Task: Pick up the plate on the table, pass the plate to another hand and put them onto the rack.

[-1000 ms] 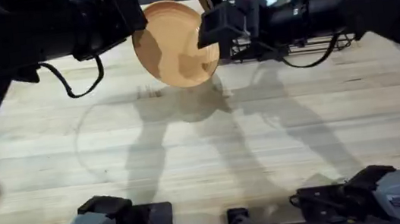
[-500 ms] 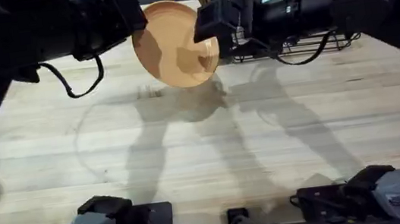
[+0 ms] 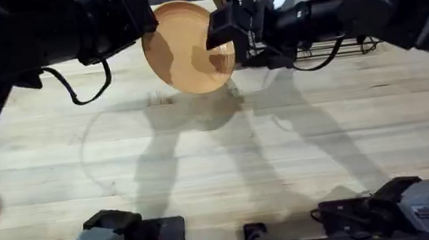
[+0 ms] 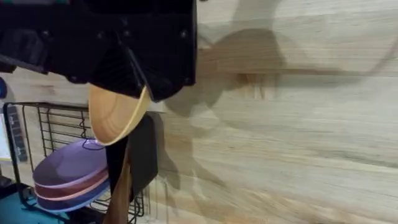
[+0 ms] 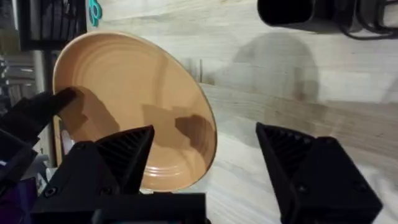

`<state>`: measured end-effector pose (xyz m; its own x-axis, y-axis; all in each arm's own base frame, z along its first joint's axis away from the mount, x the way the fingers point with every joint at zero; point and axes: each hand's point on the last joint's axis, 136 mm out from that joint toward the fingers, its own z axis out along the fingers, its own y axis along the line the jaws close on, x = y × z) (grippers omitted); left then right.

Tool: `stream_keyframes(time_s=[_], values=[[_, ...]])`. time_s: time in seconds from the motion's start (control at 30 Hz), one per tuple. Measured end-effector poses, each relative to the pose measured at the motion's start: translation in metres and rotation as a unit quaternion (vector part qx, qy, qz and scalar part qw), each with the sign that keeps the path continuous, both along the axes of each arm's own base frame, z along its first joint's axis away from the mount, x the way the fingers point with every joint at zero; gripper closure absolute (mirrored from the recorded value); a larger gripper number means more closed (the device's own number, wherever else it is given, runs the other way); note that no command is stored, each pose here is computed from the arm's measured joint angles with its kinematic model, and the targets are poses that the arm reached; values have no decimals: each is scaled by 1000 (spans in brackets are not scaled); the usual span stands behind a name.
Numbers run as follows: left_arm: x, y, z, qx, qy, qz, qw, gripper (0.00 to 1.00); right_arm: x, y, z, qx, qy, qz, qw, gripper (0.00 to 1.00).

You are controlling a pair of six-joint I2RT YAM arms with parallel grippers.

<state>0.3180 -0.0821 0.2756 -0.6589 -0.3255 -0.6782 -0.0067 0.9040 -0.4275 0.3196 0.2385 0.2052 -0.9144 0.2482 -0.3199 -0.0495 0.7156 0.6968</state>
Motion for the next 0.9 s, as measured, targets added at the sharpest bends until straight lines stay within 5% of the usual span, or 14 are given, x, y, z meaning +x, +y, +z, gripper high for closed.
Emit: stream_keyframes(time_s=[0.27,0.33,0.37,0.4,0.43,0.9], values=[[0,0,0,0,0,0,1000,959,-1,1,0,3,4,-3,1000,187],[0,0,0,0,0,0,1000,958,-3,4,1,4,4,1,1000,416],[0,0,0,0,0,0,1000,958,-2,4,0,3,4,-1,1000,740],[0,1,0,0,0,1,1000,958,-2,3,0,1,5,-3,1000,780],[1,4,0,2,-1,7,1000,958,-1,2,-1,-3,4,-7,1000,935],[1,5,0,4,-1,8,1000,900,-1,2,-1,-3,5,-8,1000,967]])
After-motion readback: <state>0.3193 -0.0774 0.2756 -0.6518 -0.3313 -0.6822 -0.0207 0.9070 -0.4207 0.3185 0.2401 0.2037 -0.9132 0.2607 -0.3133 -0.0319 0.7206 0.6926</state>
